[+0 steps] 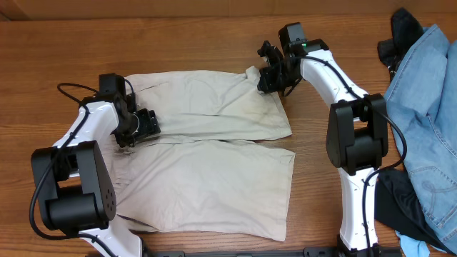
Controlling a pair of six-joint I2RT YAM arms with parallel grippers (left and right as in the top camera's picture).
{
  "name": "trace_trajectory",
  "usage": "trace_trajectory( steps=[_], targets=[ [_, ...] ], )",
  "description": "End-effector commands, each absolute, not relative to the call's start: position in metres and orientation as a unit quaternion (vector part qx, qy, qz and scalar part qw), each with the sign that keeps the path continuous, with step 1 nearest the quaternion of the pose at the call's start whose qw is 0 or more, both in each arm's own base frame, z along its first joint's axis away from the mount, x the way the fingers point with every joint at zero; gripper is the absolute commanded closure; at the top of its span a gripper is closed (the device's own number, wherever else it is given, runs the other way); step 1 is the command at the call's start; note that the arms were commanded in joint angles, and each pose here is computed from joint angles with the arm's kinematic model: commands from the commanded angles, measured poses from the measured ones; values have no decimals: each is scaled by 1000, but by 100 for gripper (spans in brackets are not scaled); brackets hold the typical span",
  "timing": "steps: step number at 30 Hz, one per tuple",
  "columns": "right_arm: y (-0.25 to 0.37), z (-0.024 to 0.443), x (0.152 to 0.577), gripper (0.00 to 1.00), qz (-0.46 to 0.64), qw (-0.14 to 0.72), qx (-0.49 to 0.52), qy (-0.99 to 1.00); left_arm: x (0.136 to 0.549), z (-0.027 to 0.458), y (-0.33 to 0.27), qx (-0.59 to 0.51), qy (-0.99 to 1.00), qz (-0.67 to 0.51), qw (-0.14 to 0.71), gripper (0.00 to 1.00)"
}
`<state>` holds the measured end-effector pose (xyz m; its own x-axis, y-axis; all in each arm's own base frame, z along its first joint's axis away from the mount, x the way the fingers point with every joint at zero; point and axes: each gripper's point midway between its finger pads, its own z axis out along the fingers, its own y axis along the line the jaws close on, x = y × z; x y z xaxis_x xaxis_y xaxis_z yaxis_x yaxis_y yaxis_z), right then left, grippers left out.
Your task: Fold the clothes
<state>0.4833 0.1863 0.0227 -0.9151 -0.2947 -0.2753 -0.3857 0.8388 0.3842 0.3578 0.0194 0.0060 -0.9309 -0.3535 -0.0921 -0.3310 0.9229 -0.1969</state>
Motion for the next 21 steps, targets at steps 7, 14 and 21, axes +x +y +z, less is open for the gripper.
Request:
trace_trajectory(
  steps=[7, 14, 21],
  targets=[
    [116, 4, 467, 96, 113, 33, -91, 989, 349, -4, 23, -170, 982, -75, 44, 25],
    [94, 3, 466, 79, 94, 25, -70, 993, 349, -4, 23, -170, 982, -75, 44, 25],
    [95, 17, 473, 72, 95, 34, -60, 993, 349, -4, 23, -170, 982, -74, 44, 25]
  ],
)
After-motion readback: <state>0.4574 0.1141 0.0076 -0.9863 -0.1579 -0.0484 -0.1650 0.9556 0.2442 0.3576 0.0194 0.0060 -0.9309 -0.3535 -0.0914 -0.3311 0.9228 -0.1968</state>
